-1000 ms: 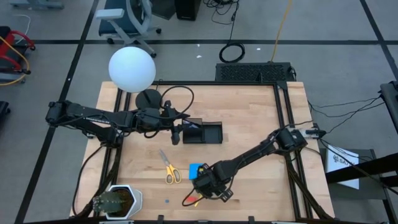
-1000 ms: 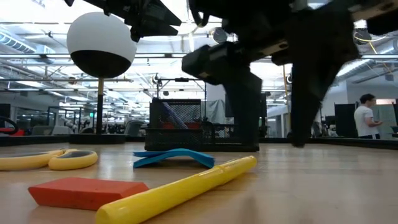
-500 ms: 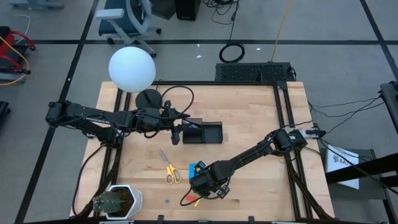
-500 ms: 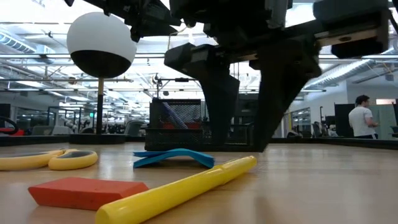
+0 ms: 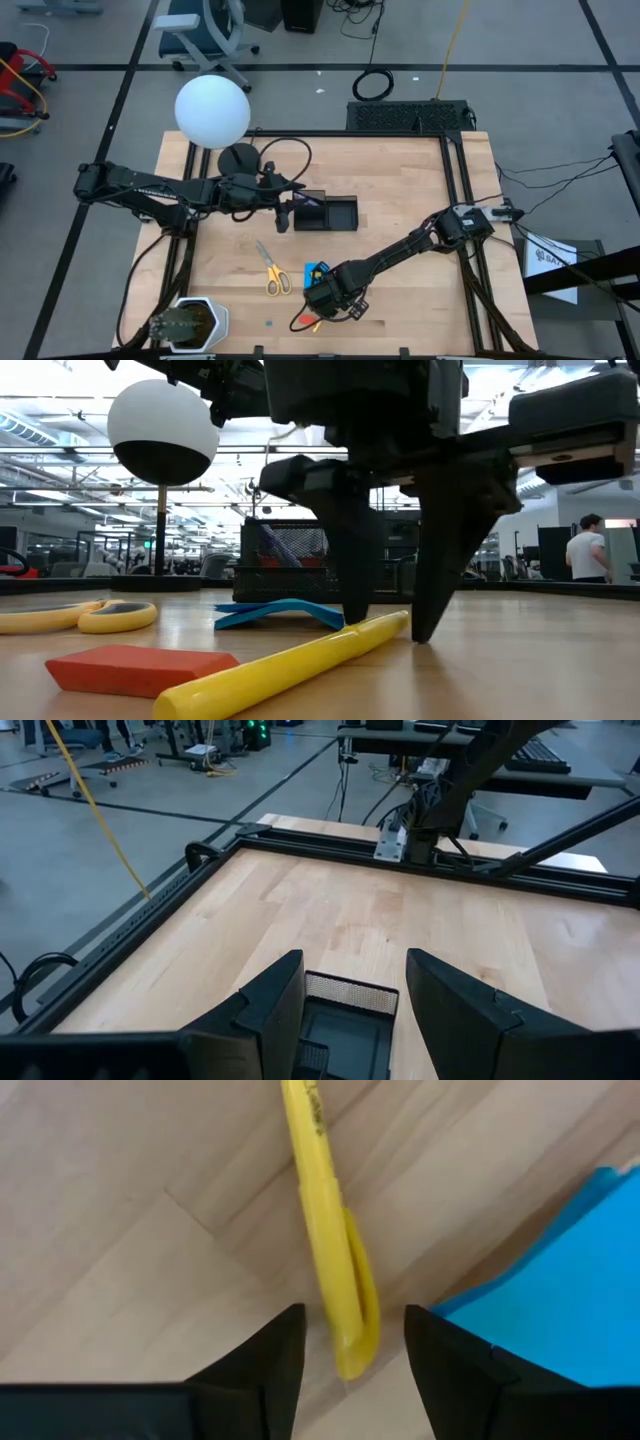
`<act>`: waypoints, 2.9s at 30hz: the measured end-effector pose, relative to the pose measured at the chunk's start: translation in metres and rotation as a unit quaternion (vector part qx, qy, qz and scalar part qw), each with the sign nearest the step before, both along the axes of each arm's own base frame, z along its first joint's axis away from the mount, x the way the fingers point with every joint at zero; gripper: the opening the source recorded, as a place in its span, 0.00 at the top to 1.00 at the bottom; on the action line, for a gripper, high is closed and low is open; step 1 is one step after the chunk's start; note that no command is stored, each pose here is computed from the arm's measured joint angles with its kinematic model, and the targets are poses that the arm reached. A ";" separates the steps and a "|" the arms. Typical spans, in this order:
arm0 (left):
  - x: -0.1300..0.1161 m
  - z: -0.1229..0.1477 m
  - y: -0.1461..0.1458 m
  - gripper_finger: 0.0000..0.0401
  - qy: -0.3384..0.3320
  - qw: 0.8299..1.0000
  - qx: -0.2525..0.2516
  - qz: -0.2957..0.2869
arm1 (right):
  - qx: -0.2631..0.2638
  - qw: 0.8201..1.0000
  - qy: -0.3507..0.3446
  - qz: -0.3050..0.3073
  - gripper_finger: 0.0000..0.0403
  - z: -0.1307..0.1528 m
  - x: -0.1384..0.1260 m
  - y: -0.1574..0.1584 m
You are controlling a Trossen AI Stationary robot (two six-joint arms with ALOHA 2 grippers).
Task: Pick and place office supplies into organizer
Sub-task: Put the yellow pen into the desk organizer
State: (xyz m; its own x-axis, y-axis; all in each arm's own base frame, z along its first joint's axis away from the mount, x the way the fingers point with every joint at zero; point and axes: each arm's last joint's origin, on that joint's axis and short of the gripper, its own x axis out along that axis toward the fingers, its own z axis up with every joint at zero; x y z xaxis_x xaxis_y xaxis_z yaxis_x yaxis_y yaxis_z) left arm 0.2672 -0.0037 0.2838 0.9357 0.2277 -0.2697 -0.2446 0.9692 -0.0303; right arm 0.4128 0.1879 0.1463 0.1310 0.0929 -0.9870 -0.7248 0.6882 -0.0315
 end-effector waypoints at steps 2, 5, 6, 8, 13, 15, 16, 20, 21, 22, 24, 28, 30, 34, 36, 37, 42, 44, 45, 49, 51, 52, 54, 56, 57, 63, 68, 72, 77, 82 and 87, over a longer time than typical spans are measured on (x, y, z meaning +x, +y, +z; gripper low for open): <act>0.000 0.000 0.000 0.54 0.000 1.000 0.000 0.000 | 0.009 1.000 0.002 -0.001 0.61 -0.001 0.000 -0.001; 0.000 0.000 0.000 0.54 -0.003 1.000 0.000 0.000 | 0.023 1.000 0.009 -0.004 0.65 -0.001 0.001 -0.002; 0.000 0.001 0.000 0.54 -0.004 1.000 0.000 0.000 | 0.025 1.000 0.011 -0.005 0.67 -0.001 0.000 -0.002; 0.000 0.001 0.000 0.54 -0.004 1.000 0.000 0.000 | 0.026 1.000 0.013 -0.007 0.73 -0.001 0.000 -0.002; 0.000 0.001 0.000 0.54 -0.005 1.000 0.000 0.000 | 0.035 0.999 0.016 -0.003 0.90 -0.001 0.000 -0.002; 0.000 0.001 0.000 0.54 -0.005 1.000 0.000 0.000 | 0.036 0.999 0.017 -0.004 0.90 -0.001 0.001 -0.003; 0.000 0.001 0.000 0.54 -0.005 1.000 0.000 0.000 | 0.037 0.999 0.017 -0.005 0.90 -0.002 0.001 -0.004; 0.000 0.001 0.000 0.54 -0.005 1.000 0.000 0.000 | 0.037 0.999 0.017 -0.005 0.90 -0.001 0.001 -0.005; 0.000 0.001 0.000 0.54 -0.005 1.000 0.000 0.000 | 0.037 0.999 0.017 -0.006 0.90 -0.002 0.002 -0.005; 0.000 0.001 0.000 0.54 -0.005 1.000 0.000 0.000 | 0.037 0.999 0.017 -0.007 0.90 -0.002 0.002 -0.006; 0.000 0.001 0.000 0.54 -0.005 1.000 0.000 0.000 | 0.036 0.999 0.020 -0.007 0.90 -0.002 0.002 -0.006; 0.000 0.001 0.000 0.54 -0.005 1.000 0.000 0.000 | 0.031 0.999 0.028 -0.007 0.91 -0.001 -0.001 -0.007; 0.000 0.001 0.000 0.54 -0.005 1.000 0.000 0.000 | 0.029 0.999 0.032 -0.008 0.91 0.001 -0.002 -0.008; 0.000 0.001 0.000 0.54 -0.005 1.000 0.000 0.000 | 0.024 0.999 0.037 -0.010 0.96 0.008 -0.005 -0.009; 0.000 0.001 0.000 0.54 -0.005 1.000 0.000 0.000 | 0.020 0.999 0.036 -0.010 0.99 0.010 -0.006 -0.010; 0.000 0.001 0.000 0.54 -0.005 1.000 0.000 0.000 | 0.020 0.999 0.039 -0.010 1.00 0.010 -0.007 -0.010; 0.000 0.001 0.000 0.54 -0.006 1.000 0.000 0.000 | 0.005 1.000 0.016 -0.017 1.00 0.023 -0.008 -0.012; 0.000 0.001 0.000 0.54 -0.007 1.000 0.000 0.000 | 0.006 1.000 0.015 -0.019 0.99 0.024 -0.008 -0.012; 0.000 0.001 0.000 0.54 -0.007 1.000 0.000 0.000 | 0.006 1.000 0.014 -0.019 0.99 0.023 -0.008 -0.012; 0.000 0.001 0.000 0.54 -0.008 1.000 0.000 0.000 | 0.008 1.000 0.011 -0.018 0.97 0.024 -0.008 -0.010; 0.000 0.001 0.000 0.54 -0.008 1.000 0.000 0.000 | 0.006 1.000 0.009 -0.001 0.95 0.024 -0.009 -0.006; 0.000 0.001 0.000 0.54 -0.008 1.000 0.000 0.000 | 0.004 1.000 0.008 0.011 0.93 0.024 -0.011 -0.003; 0.000 0.001 0.000 0.54 -0.008 1.000 0.000 0.000 | 0.005 0.999 0.002 0.033 0.89 0.024 -0.013 0.003; 0.000 0.001 0.000 0.54 -0.008 1.000 0.000 0.000 | 0.006 0.999 -0.004 0.052 0.84 0.024 -0.015 0.009; 0.000 0.001 0.000 0.54 -0.008 1.000 0.000 0.000 | 0.006 0.998 -0.006 0.063 0.81 0.024 -0.015 0.012; 0.000 0.002 0.000 0.54 -0.008 1.000 0.000 0.000 | 0.017 0.994 -0.045 0.097 0.67 0.023 -0.013 0.025; 0.000 0.002 0.000 0.54 -0.009 1.000 0.000 0.000 | 0.009 0.990 -0.037 0.134 0.62 0.005 -0.010 0.030; 0.000 0.002 0.000 0.54 -0.009 1.000 0.000 0.000 | 0.008 0.990 -0.033 0.140 0.62 -0.002 -0.009 0.031; 0.000 0.002 0.000 0.54 -0.009 1.000 0.000 0.000 | 0.011 0.989 -0.032 0.143 0.63 -0.004 -0.009 0.031; 0.000 0.002 0.000 0.54 -0.009 1.000 0.000 0.000 | 0.036 0.989 -0.019 0.139 0.67 -0.005 -0.009 0.032; 0.000 0.002 0.000 0.54 -0.009 1.000 0.000 0.000 | 0.042 0.989 -0.014 0.139 0.79 -0.005 -0.009 0.031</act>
